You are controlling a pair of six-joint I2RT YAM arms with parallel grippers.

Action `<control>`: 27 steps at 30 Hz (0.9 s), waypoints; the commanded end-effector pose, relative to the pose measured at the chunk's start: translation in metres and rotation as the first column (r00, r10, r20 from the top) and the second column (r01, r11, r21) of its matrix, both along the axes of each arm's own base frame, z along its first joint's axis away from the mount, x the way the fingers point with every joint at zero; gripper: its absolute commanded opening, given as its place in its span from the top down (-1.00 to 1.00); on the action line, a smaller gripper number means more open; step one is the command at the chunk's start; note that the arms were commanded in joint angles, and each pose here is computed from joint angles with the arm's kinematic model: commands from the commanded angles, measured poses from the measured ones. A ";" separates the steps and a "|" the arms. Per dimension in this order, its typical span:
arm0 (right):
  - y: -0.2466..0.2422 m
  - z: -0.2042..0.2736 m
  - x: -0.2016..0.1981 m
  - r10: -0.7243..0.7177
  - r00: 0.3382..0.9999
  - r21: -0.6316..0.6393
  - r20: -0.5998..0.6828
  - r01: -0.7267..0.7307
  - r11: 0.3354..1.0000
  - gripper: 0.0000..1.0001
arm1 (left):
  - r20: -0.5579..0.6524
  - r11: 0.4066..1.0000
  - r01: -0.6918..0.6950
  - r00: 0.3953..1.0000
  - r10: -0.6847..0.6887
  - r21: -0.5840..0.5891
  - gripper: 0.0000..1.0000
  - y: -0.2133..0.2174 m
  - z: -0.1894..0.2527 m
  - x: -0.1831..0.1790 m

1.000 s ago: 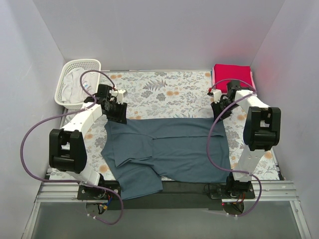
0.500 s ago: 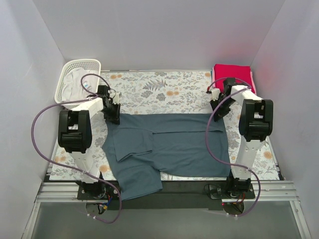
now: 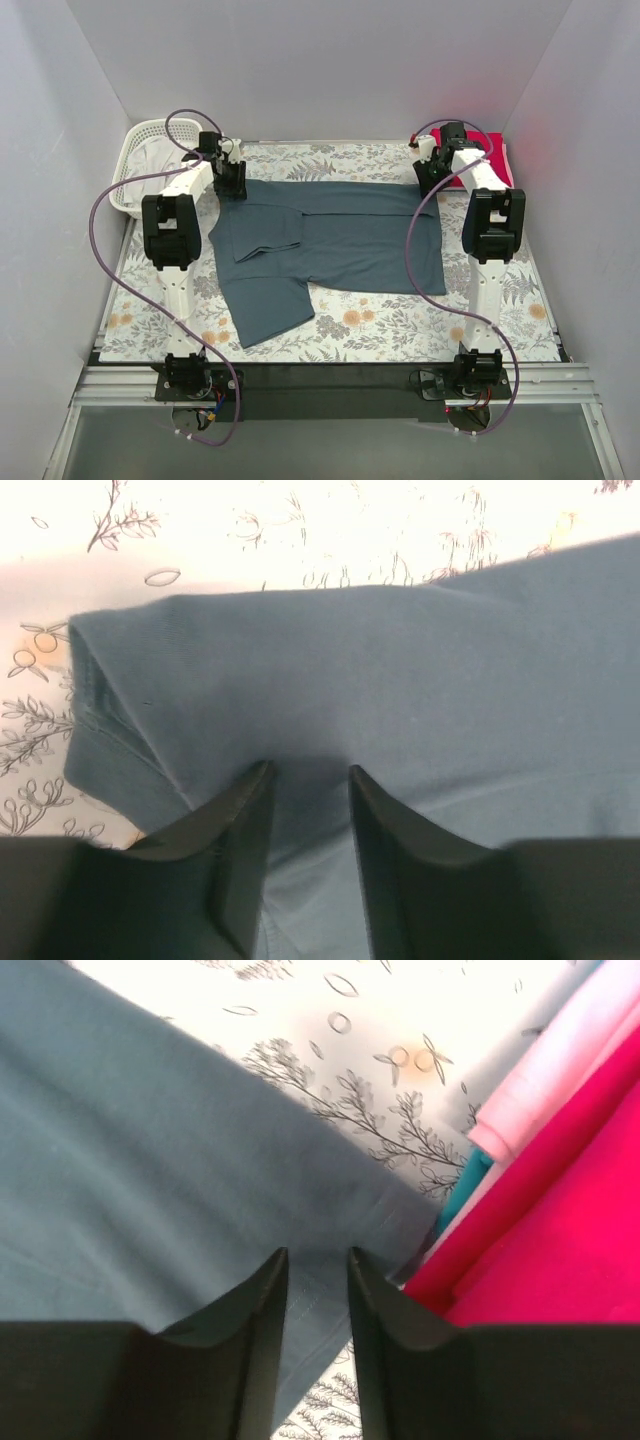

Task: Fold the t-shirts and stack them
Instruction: Fold the tshirt

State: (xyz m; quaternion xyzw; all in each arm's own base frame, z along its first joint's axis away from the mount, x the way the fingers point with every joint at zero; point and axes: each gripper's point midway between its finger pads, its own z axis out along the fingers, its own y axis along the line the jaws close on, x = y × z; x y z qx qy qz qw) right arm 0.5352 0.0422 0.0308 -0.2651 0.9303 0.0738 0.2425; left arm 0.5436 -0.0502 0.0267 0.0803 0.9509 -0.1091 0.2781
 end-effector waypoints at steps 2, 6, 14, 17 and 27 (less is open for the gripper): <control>0.019 0.083 0.004 0.038 0.986 0.045 0.159 -0.046 0.998 0.21 | 0.030 0.998 0.026 0.999 -0.025 -0.058 0.17 -0.002 0.049 -0.014; 0.032 0.107 -0.038 0.092 0.984 0.073 0.149 -0.104 0.992 0.12 | 0.018 0.986 0.085 0.996 -0.083 -0.143 0.02 -0.019 0.077 -0.056; 0.040 0.061 -0.154 0.172 0.982 0.094 -0.077 -0.164 0.982 0.15 | -0.039 0.967 0.159 0.985 -0.169 -0.198 -0.08 -0.030 0.077 -0.154; 0.038 0.039 -0.181 0.164 0.974 0.101 -0.157 -0.149 0.984 0.18 | -0.064 0.973 0.152 0.984 -0.165 -0.172 -0.04 -0.025 0.059 -0.176; 0.017 -0.011 -0.207 0.141 0.957 -0.001 -0.251 -0.146 0.989 0.25 | -0.189 0.985 0.120 0.972 -0.142 -0.124 0.04 -0.014 0.013 -0.244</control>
